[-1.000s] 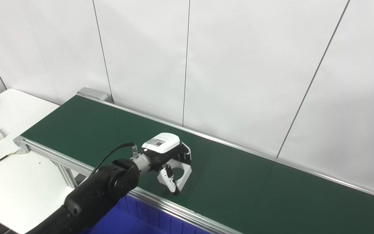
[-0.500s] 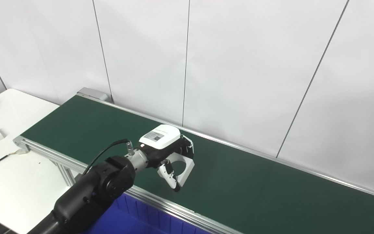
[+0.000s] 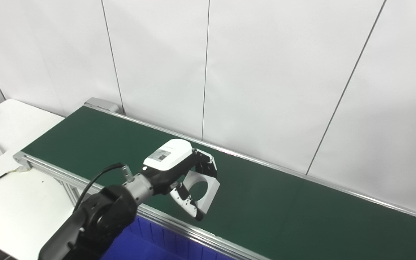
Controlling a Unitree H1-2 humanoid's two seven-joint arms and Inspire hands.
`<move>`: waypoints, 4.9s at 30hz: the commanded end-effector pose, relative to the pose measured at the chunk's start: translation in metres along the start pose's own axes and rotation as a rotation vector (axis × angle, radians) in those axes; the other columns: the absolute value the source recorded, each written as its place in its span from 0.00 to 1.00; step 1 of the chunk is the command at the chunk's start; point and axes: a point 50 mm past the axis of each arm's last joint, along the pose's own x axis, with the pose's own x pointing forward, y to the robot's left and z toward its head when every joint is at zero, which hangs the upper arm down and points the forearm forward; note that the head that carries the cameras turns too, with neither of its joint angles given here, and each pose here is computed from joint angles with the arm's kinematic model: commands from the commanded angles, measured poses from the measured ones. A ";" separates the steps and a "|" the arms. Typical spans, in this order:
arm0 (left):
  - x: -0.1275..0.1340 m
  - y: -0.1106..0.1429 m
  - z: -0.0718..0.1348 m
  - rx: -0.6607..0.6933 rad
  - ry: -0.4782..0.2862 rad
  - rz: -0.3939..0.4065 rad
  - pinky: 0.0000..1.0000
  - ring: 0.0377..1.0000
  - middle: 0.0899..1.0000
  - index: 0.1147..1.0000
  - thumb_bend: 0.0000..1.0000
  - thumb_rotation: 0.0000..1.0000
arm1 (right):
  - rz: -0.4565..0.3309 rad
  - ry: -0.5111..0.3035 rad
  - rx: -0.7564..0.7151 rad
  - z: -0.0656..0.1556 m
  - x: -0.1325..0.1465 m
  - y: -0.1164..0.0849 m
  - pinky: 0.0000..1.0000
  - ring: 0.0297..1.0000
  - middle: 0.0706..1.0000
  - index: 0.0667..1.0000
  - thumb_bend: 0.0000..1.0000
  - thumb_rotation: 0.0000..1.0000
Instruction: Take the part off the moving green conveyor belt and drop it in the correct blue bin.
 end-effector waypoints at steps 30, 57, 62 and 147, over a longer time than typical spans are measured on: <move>-0.061 -0.013 0.021 -0.326 -0.032 -0.044 0.39 0.41 0.43 0.44 0.50 0.00 | -0.027 -0.147 0.004 0.037 0.003 -0.021 0.60 0.66 0.73 0.83 0.65 0.58; -0.083 -0.060 0.008 -0.389 0.093 -0.136 0.40 0.41 0.43 0.43 0.50 0.00 | -0.030 -0.152 -0.007 0.051 0.000 -0.032 0.59 0.66 0.72 0.83 0.66 0.59; -0.086 -0.073 0.002 -0.389 0.134 -0.152 0.41 0.43 0.44 0.42 0.50 0.00 | -0.029 -0.150 -0.005 0.051 -0.001 -0.033 0.59 0.66 0.72 0.83 0.66 0.59; -0.048 -0.110 0.006 -0.372 0.193 -0.382 0.83 0.89 0.90 0.89 0.99 0.33 | -0.042 -0.173 0.008 0.051 -0.004 -0.026 0.58 0.66 0.72 0.83 0.65 0.56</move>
